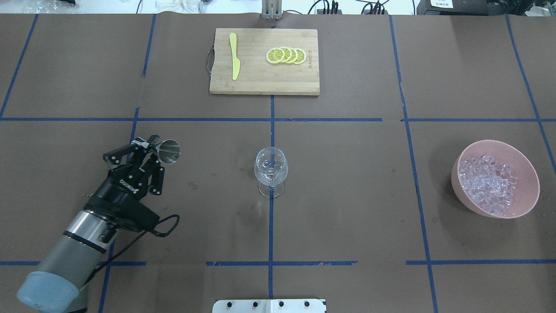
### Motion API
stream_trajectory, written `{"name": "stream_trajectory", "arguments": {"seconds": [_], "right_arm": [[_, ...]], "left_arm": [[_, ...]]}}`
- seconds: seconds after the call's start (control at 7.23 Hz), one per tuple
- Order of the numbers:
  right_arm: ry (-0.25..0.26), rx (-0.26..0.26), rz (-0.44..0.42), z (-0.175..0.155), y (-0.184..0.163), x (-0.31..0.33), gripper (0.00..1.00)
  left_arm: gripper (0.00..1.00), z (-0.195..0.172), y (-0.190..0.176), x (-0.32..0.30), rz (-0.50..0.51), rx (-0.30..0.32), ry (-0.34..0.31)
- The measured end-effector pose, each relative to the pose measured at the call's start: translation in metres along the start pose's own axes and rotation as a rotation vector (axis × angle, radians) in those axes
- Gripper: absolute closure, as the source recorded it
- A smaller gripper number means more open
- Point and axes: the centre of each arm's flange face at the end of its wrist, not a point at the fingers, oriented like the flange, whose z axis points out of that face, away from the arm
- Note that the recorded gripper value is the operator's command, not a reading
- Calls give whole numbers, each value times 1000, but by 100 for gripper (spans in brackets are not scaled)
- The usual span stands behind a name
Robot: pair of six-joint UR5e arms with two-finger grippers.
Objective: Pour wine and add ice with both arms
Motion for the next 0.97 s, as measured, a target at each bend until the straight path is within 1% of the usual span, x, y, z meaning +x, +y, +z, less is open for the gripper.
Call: {"name": "stream_trajectory", "arguments": {"seconds": [0.14,0.28,0.41,0.69,0.83,0.97], "right_arm": [[0,5,-5,1,1,1,0],[-2,16,-13,5,3,5,0],[-3,27,-22,10,7,11,0],[-6,41,-34,15,8,16,0],[-8,47,-39,14,6,15,0],[-9,50,-41,13,3,14,0]], "left_arm": [[100,-19,36,-14,-121,12,16],[100,-37,67,-26,-283,27,23],[100,-48,84,-36,-409,44,23],[100,-54,100,-38,-579,39,27],[100,-55,107,-33,-713,25,55],[100,-54,113,-24,-850,-11,97]]}}
